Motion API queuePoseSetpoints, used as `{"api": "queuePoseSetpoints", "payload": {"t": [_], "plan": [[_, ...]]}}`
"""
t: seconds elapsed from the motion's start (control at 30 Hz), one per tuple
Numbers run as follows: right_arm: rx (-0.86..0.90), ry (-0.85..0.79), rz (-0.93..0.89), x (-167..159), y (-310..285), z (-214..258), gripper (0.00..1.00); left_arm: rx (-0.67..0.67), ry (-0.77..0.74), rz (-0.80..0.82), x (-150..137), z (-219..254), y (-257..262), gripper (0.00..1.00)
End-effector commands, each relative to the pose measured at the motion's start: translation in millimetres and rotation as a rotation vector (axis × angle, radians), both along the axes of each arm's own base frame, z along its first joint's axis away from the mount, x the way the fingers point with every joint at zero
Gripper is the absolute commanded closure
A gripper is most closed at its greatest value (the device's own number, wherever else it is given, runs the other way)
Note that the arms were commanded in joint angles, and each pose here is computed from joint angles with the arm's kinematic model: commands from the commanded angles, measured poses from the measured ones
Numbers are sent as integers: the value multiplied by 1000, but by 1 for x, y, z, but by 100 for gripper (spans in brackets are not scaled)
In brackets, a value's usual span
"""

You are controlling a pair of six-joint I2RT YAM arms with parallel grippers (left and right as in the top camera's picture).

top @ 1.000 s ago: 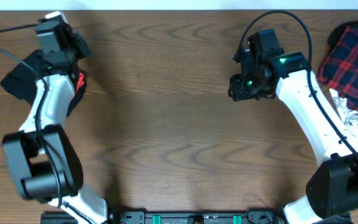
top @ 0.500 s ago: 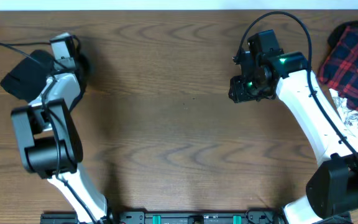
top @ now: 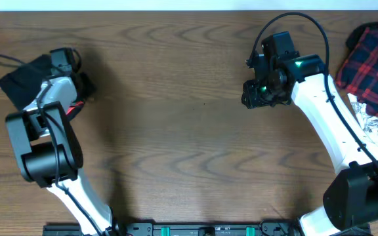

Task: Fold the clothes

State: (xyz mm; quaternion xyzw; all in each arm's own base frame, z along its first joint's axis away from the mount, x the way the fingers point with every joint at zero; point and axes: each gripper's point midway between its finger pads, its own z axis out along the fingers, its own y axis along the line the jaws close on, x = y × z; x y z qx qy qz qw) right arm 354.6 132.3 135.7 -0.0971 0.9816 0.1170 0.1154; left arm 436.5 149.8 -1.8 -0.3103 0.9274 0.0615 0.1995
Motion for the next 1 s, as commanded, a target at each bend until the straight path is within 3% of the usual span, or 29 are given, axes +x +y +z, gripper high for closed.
{"api": "queuePoseSetpoints", "payload": {"t": [0.0, 0.5, 0.97], "plan": [[0, -23, 18, 3, -2, 6, 55, -50, 113, 111, -35, -24, 6, 94], [-1, -24, 20, 3, -3, 6, 55, -134, 308, 272, -107, -32, 37, 94], [-2, -21, 20, 2, -3, 6, 55, -108, 256, 225, -101, -9, 45, 93]]}}
